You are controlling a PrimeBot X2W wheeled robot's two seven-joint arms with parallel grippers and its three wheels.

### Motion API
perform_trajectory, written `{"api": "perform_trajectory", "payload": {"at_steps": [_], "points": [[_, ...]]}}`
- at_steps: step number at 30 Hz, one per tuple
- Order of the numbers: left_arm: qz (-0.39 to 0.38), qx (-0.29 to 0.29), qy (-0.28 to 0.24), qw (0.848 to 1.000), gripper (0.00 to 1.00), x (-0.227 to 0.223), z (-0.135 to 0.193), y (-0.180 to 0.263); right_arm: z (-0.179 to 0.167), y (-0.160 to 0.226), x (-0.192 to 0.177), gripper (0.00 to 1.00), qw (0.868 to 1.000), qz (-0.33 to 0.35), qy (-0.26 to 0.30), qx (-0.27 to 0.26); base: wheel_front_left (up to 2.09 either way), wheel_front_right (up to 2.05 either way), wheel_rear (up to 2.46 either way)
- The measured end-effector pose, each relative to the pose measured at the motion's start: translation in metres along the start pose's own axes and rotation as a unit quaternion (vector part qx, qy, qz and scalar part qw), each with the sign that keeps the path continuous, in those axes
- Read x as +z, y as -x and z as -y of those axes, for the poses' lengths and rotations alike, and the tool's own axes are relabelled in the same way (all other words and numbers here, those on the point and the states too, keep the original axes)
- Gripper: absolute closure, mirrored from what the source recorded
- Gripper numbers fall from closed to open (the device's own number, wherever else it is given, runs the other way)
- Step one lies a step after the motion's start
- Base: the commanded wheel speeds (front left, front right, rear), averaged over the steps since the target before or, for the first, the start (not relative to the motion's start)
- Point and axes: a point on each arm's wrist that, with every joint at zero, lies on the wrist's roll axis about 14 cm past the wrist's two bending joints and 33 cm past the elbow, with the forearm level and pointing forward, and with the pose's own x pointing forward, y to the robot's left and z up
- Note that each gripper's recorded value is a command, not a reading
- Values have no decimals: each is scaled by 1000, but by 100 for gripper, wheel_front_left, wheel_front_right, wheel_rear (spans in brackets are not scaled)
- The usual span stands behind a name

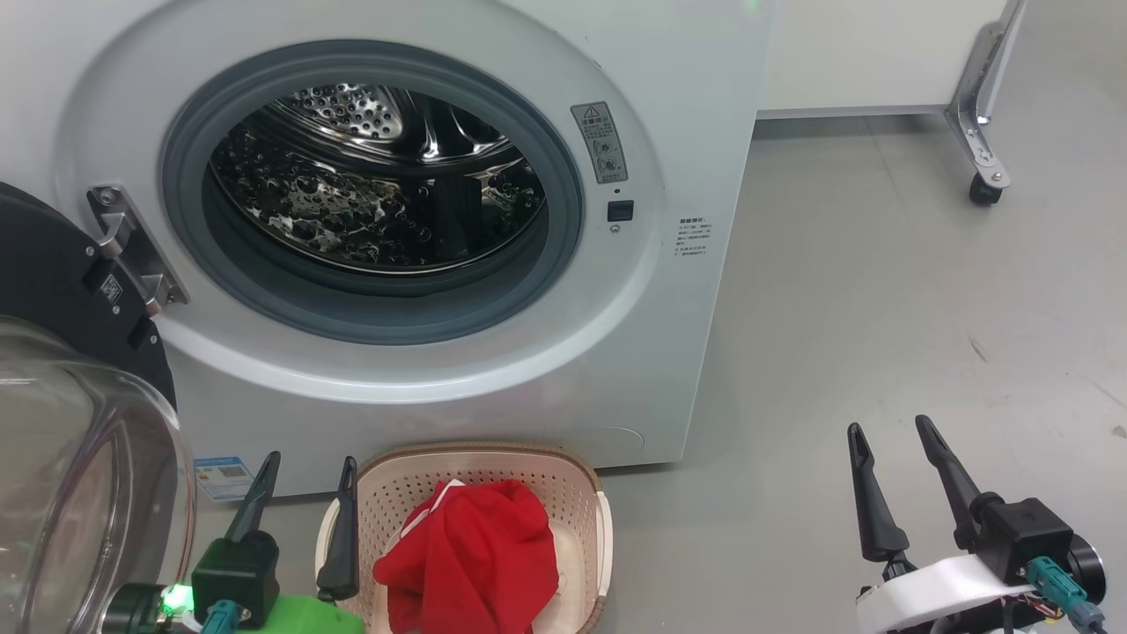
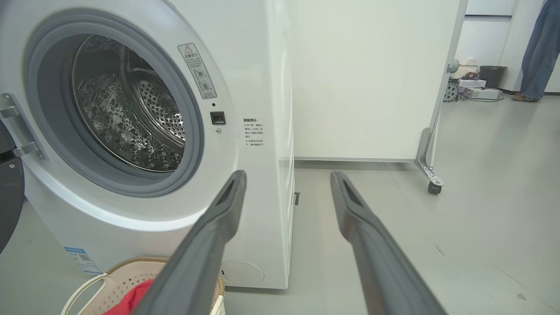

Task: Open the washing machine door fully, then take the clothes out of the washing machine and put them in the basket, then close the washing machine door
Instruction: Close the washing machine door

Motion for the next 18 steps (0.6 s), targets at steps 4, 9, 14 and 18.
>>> {"api": "perform_trajectory", "payload": {"at_steps": [4, 9, 14, 18], "points": [[-2, 0, -1, 1000, 0, 1, 0, 0, 0, 0, 0, 0, 1000, 0, 0, 0, -70, 70, 0], [2, -1, 0, 1000, 0, 4, 1, 0, 0, 0, 0, 0, 1000, 0, 0, 0, -88, 88, 0], [-2, -1, 1, 1000, 0, 3, 1, 1, 0, 0, 0, 0, 1000, -3, 0, 1, -109, 109, 0], [-6, -2, 2, 1000, 0, 2, 2, 3, 0, 0, -1, 0, 1000, -4, 1, 1, -120, 120, 0]]}}
